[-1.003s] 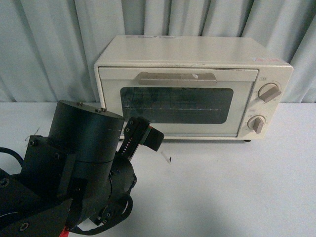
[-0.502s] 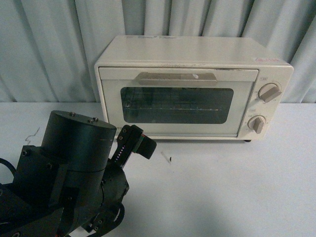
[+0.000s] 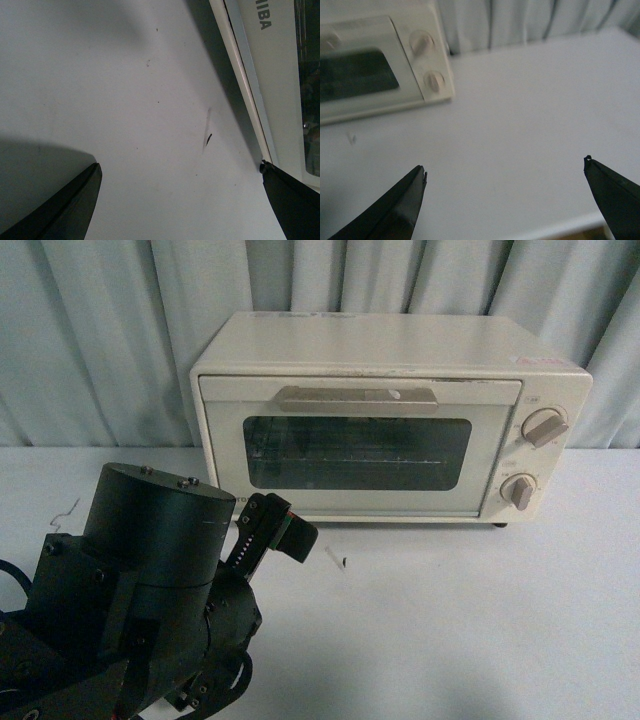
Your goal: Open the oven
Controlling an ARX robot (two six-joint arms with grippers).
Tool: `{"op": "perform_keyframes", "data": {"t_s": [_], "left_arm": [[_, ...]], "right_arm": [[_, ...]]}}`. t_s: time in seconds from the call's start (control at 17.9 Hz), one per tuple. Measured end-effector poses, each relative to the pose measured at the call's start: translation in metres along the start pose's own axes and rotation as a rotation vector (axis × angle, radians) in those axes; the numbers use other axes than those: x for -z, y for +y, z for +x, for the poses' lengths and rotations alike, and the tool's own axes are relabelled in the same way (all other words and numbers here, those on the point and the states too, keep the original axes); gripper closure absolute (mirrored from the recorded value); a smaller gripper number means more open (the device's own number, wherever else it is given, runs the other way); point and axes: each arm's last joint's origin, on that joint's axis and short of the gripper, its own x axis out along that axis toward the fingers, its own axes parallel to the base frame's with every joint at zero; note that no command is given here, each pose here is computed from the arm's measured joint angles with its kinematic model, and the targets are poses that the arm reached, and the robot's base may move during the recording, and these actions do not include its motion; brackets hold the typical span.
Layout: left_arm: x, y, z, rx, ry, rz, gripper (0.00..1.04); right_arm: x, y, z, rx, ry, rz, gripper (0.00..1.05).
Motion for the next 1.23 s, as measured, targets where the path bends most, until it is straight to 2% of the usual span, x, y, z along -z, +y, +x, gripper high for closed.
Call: {"op": "perform_keyframes", "data": {"t_s": [0.06, 0.17, 0.22, 0.39, 0.5, 0.67, 0.84, 1.0, 1.23], "left_arm": [[0.000, 0.000, 0.000, 0.000, -0.001, 0.000, 0.07], [0.001, 0.000, 0.000, 0.002, 0.001, 0.002, 0.07], [0.001, 0.000, 0.000, 0.001, 0.001, 0.002, 0.07], [0.001, 0.000, 0.000, 0.001, 0.002, 0.002, 0.07], [0.001, 0.000, 0.000, 0.000, 0.003, 0.002, 0.07], [0.001, 0.000, 0.000, 0.001, 0.002, 0.002, 0.07], [0.001, 0.000, 0.000, 0.000, 0.002, 0.002, 0.07], [0.001, 0.000, 0.000, 0.001, 0.002, 0.002, 0.07], [0.001, 0.000, 0.000, 0.002, 0.003, 0.002, 0.07]], "right_arm": [[-0.011, 0.005, 0.000, 0.086, 0.104, 0.045, 0.06], [-0.033, -0.001, -0.008, 0.263, -0.005, 0.180, 0.10], [-0.033, -0.007, -0.009, 0.313, -0.017, 0.197, 0.21], [-0.018, -0.019, 0.000, 0.337, 0.012, 0.174, 0.50], [-0.031, -0.026, 0.019, 0.380, -0.056, 0.147, 0.70], [-0.046, -0.024, 0.072, 0.362, -0.065, 0.044, 1.01], [-0.071, -0.012, 0.132, 0.322, -0.113, -0.007, 1.03], [-0.069, 0.016, 0.183, 0.227, -0.021, -0.068, 1.03], [-0.077, 0.090, 0.218, 0.017, -0.009, -0.148, 1.03]]}}
